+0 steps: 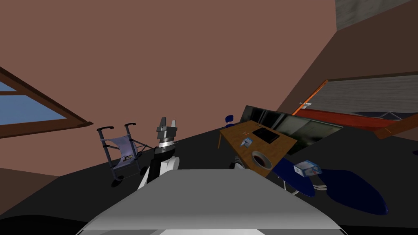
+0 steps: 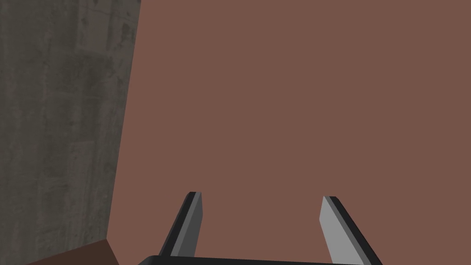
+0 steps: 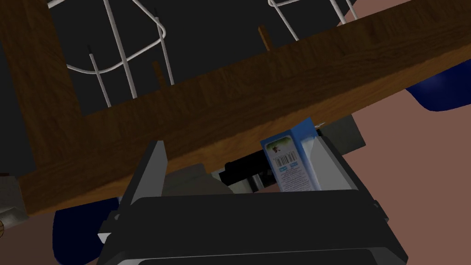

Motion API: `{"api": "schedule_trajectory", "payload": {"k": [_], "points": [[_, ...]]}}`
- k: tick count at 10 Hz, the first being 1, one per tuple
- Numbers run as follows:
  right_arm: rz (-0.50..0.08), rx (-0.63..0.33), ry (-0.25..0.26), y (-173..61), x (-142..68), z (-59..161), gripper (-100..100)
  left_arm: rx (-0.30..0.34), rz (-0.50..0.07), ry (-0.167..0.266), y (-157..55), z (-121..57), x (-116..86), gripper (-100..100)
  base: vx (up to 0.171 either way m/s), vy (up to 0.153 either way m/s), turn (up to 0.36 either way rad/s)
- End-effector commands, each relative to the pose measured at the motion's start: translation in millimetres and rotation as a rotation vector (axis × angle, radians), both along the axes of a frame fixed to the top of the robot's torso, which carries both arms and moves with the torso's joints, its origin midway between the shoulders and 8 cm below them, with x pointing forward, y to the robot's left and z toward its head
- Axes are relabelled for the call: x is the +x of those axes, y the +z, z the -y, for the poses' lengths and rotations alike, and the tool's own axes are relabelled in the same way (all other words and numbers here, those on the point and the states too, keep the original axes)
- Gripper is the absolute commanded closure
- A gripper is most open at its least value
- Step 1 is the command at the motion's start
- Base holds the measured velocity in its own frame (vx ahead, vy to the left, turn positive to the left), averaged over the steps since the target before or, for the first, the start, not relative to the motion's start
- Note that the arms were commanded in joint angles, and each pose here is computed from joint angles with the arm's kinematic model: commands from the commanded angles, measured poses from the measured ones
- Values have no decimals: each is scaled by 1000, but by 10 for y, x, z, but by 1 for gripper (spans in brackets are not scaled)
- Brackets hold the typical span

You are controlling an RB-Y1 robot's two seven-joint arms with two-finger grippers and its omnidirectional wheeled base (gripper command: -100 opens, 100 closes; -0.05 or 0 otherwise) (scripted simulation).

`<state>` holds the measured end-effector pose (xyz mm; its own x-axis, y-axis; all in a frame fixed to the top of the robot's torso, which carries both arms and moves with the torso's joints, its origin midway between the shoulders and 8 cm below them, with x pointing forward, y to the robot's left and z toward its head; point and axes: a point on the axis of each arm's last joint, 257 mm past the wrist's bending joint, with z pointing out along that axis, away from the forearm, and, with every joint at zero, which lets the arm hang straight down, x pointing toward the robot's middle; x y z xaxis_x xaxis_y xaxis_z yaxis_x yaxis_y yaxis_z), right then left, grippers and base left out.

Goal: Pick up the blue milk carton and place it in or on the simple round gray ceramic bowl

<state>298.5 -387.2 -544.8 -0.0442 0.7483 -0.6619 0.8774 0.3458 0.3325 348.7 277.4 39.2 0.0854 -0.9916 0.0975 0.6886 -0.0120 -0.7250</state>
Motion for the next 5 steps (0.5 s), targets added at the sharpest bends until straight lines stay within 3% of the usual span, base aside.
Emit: {"api": "schedule_trajectory", "payload": {"k": [1, 5], "points": [[-23, -26, -12, -32, -81, 80, -100, 0, 0, 0, 0, 0, 0, 0, 41, 23, -3], [-73, -176, -55, 31, -298, 396, -100, 0, 0, 0, 0, 0, 0, 0, 67, 38, -6]]}}
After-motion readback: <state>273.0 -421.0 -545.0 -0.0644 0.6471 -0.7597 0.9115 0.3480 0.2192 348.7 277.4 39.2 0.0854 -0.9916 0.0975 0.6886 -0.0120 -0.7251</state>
